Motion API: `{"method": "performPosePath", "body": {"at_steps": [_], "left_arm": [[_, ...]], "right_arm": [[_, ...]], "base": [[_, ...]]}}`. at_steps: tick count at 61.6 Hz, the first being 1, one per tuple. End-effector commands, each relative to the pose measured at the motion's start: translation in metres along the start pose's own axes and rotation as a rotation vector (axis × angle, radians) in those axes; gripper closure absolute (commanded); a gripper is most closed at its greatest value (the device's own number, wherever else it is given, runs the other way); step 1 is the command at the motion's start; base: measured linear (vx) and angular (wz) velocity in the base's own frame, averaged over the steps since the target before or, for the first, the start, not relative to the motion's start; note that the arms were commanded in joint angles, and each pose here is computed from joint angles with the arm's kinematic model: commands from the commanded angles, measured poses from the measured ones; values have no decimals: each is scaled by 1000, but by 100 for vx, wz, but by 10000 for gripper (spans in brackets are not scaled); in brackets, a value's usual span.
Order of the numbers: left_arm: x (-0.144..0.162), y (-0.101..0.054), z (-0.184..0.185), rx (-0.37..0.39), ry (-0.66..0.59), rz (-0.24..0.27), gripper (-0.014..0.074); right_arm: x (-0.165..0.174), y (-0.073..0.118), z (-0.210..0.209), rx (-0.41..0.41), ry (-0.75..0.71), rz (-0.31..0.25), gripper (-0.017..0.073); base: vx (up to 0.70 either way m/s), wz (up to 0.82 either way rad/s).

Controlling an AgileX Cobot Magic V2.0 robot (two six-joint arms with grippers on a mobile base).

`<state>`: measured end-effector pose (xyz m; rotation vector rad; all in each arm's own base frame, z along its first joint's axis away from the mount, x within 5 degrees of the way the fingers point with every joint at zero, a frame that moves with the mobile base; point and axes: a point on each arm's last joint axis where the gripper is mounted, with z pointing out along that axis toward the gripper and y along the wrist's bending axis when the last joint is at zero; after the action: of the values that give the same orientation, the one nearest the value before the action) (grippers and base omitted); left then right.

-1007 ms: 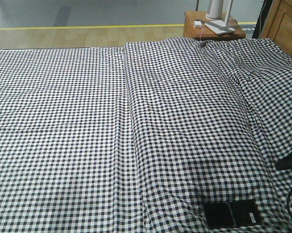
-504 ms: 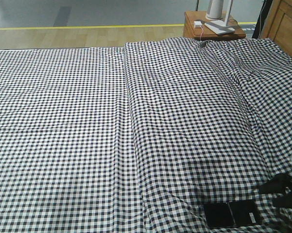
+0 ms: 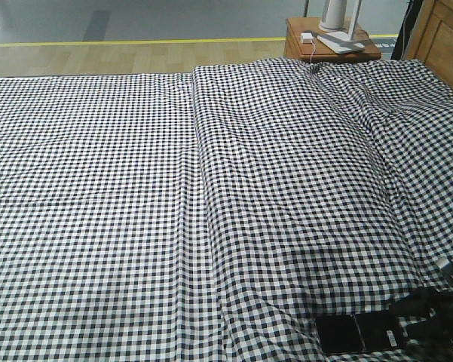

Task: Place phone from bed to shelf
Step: 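Lower the right gripper over the black phone on the gingham bed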

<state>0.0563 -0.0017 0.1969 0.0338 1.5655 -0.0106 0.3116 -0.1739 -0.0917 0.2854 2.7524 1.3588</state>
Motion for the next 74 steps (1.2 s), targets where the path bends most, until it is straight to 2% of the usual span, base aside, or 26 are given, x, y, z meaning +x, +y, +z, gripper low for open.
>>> {"method": "performPosePath", "body": {"at_steps": [1,17,40,49,61,74], "left_arm": [[-15,1,-2,-5,-107,-19,592],[-15,1,-2,-5,-107,-19,592],[-15,1,-2,-5,-107,-19,592],[-15,1,-2,-5,-107,-19,592],[-15,1,-2,-5,-107,-19,592],[-15,1,-2,-5,-107,-19,592]], "right_arm": [[-17,13,-19,-48,-43,-53,-45],[-28,6,-19,-94,-38,-53,-39],[-21,-4,-2,-125,-9,-22,-36],[-25,5,9,-129,17,-39,-36],[-31,23,33,-121,98,-90,-36],[-34,37,52,-115,158,-96,-34]], "base": [[0,0],[0,0],[0,0],[0,0],[0,0],[0,0]]}}
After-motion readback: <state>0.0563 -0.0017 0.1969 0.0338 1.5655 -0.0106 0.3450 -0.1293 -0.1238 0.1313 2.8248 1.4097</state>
